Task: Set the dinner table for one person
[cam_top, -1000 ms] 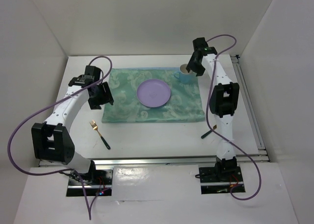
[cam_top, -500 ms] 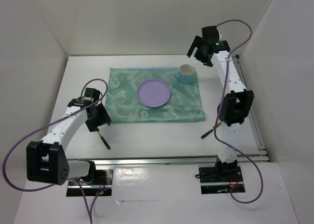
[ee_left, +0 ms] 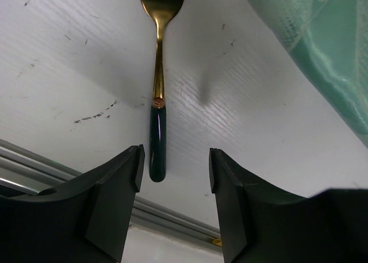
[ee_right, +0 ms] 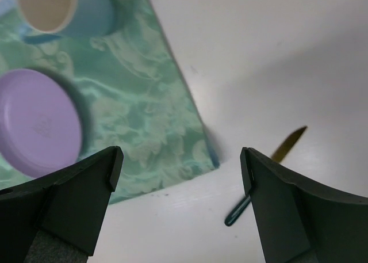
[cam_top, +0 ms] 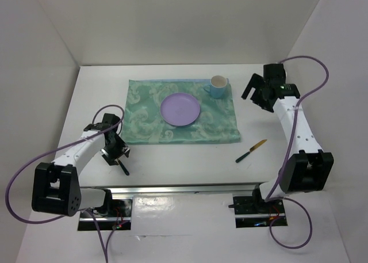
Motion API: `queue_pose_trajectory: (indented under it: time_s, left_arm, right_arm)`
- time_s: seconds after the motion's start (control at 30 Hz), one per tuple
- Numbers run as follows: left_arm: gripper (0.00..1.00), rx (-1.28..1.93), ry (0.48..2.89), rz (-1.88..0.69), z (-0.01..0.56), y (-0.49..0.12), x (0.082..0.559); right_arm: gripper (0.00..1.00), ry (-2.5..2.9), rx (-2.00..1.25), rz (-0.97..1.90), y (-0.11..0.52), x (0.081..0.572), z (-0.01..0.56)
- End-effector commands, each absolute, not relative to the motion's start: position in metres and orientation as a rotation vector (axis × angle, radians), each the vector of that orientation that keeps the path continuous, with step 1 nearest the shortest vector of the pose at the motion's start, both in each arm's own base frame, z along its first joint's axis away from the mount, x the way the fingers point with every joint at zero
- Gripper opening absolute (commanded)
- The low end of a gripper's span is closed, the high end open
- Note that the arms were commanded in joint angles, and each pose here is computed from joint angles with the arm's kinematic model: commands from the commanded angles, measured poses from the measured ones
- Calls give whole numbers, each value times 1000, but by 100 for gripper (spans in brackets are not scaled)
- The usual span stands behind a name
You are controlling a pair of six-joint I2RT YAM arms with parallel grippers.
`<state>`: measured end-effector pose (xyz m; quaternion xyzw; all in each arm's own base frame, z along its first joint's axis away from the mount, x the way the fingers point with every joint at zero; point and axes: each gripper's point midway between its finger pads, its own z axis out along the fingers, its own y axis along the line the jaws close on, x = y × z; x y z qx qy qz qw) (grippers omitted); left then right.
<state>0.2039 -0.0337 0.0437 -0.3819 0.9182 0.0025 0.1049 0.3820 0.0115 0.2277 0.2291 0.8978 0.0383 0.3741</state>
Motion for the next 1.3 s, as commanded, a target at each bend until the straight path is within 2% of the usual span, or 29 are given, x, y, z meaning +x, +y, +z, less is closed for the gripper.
queue_pose_trajectory:
  time_s: [0.0, 0.23, 0.37, 0.4, 0.43, 0.47, 0.5, 0.6, 0.7, 0.87, 0.9, 0.93, 1.03, 1.07, 1.27]
  left_arm:
    - [65, -1206, 2701, 32, 29, -35, 199]
    - [64, -1242, 2716, 38, 7, -36, 191]
    - [52, -1269, 2739, 67, -2, -35, 182]
    - [36, -1287, 2740, 75, -4, -36, 181]
    - [26, -1294, 2760, 94, -4, -35, 175]
    - [9, -1311, 2746, 88, 1, -35, 176]
    - [0, -1309, 2741, 108, 3, -33, 173]
    - [0, -1318, 2614, 196, 33, -14, 177]
    - [0, -1193, 2435, 120, 88, -4, 216]
    - [0, -711, 2364, -18, 174, -20, 306]
    - [0, -664, 2449, 25, 160, -25, 317]
    - [0, -570, 2458, 8, 175, -31, 335]
    - [0, -408, 2590, 50, 149, -45, 363]
    - [0, -371, 2584, 33, 156, -52, 377]
    - [0, -276, 2761, 118, 104, -62, 406]
  right_arm:
    - [96, 2311, 607, 120, 1, 359, 220]
    - [96, 2359, 628, 90, -7, 346, 203]
    - [96, 2346, 614, 90, -7, 354, 210]
    - [96, 2346, 614, 90, -7, 354, 210]
    - [96, 2347, 614, 90, -7, 357, 210]
    - [95, 2347, 614, 90, -7, 357, 210]
    - [95, 2337, 612, 93, -7, 359, 214]
    - [95, 2351, 594, 101, -5, 357, 211]
    - [95, 2396, 567, 142, 2, 347, 191]
    - [95, 2493, 646, 202, 11, 320, 158]
    - [95, 2491, 652, 224, 13, 317, 158]
    - [95, 2503, 686, 228, 15, 313, 154]
    - [95, 2500, 712, 283, 20, 303, 153]
    - [95, 2507, 723, 312, 24, 298, 151]
    - [95, 2568, 787, 321, 29, 272, 136]
